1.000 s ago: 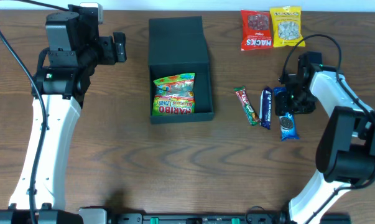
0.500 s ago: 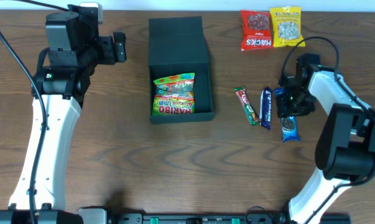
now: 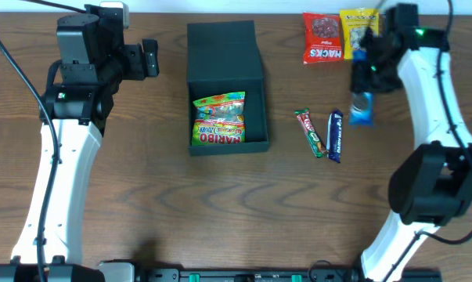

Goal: Pack container
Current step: 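Grasp the blue Oreo pack with the right gripper, then place the Oreo pack into the box beside the gummy bags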

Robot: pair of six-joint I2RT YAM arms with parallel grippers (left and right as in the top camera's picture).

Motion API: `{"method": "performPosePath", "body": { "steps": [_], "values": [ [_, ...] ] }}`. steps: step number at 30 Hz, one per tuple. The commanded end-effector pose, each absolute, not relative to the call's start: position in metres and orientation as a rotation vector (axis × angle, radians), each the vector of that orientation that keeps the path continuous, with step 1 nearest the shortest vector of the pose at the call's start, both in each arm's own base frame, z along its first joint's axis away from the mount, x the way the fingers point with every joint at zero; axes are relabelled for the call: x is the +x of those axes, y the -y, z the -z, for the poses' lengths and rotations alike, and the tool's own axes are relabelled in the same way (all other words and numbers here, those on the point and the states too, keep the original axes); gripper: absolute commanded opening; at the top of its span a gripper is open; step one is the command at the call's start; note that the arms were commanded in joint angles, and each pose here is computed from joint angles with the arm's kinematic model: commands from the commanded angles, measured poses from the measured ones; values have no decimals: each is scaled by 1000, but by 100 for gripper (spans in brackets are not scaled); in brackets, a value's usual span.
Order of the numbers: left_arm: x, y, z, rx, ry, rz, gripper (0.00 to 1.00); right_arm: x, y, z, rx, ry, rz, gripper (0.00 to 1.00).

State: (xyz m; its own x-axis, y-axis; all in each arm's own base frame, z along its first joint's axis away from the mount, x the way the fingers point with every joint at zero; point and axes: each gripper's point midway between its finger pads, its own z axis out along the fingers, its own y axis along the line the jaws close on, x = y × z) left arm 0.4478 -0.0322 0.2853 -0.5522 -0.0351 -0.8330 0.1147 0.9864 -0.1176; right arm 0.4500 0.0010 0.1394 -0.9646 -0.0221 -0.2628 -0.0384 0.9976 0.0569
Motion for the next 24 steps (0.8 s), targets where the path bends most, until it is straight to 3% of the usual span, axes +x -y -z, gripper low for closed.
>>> {"method": "performPosePath", "body": {
  "steps": [1, 12, 24],
  "values": [
    [450, 33, -297, 59, -2120, 195, 95, 455, -72, -154, -61, -2827, -289, 29],
    [450, 32, -297, 57, -2122, 193, 95, 454, -214, -157, -260, -2699, -430, 27],
    [447, 32, -292, 56, -2147, 194, 95, 433, -241, -104, -312, -2844, -415, 27]
  ]
}}
